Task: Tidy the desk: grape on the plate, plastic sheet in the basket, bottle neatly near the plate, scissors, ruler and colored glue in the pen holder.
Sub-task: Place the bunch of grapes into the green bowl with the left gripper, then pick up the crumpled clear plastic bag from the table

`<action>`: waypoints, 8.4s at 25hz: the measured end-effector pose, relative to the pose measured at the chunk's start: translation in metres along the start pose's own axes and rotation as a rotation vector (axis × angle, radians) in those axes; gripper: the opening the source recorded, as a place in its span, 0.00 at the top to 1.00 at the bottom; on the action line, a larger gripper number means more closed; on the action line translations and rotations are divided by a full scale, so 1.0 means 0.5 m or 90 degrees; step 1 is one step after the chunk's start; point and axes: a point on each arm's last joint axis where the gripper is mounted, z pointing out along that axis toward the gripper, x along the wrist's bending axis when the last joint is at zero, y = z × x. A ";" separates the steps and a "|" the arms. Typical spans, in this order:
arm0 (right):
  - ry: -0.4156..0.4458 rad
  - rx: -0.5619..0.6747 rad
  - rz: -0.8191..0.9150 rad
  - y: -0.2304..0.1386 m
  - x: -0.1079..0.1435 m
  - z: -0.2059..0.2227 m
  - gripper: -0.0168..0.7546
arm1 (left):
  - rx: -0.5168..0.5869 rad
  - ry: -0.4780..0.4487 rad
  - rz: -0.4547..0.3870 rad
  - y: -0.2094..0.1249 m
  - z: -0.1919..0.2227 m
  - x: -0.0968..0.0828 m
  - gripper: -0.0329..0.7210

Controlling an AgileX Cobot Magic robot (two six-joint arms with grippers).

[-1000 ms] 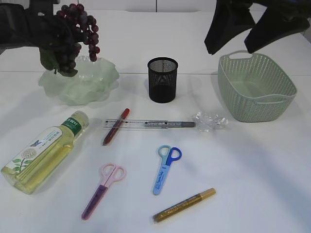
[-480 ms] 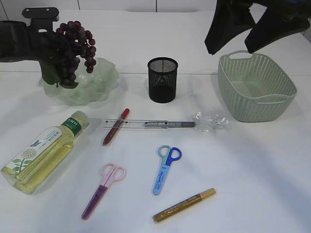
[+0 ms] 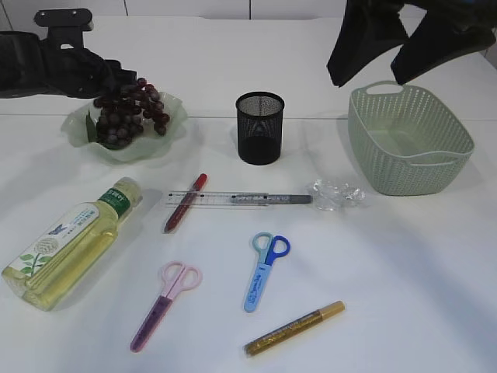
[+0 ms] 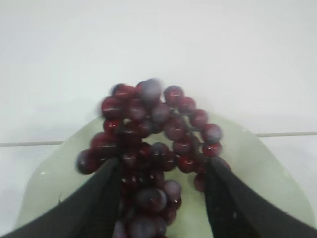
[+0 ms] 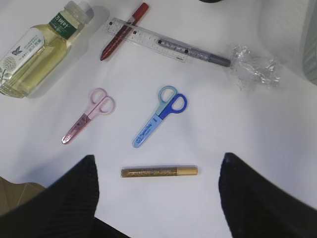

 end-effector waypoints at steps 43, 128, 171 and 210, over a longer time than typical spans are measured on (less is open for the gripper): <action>0.000 0.000 0.000 0.000 0.000 0.000 0.22 | 0.255 -0.342 0.138 0.136 -0.358 -0.092 0.48; -0.220 0.129 -0.066 0.063 -0.132 0.459 0.43 | 0.226 -0.176 0.047 0.204 -0.723 -0.042 0.48; -0.274 0.160 -0.108 0.052 -0.166 0.554 0.43 | 0.226 -0.176 0.047 0.204 -0.723 -0.042 0.48; -0.314 0.193 -0.085 0.043 -0.178 0.555 0.96 | 0.226 -0.176 0.047 0.204 -0.723 -0.042 0.49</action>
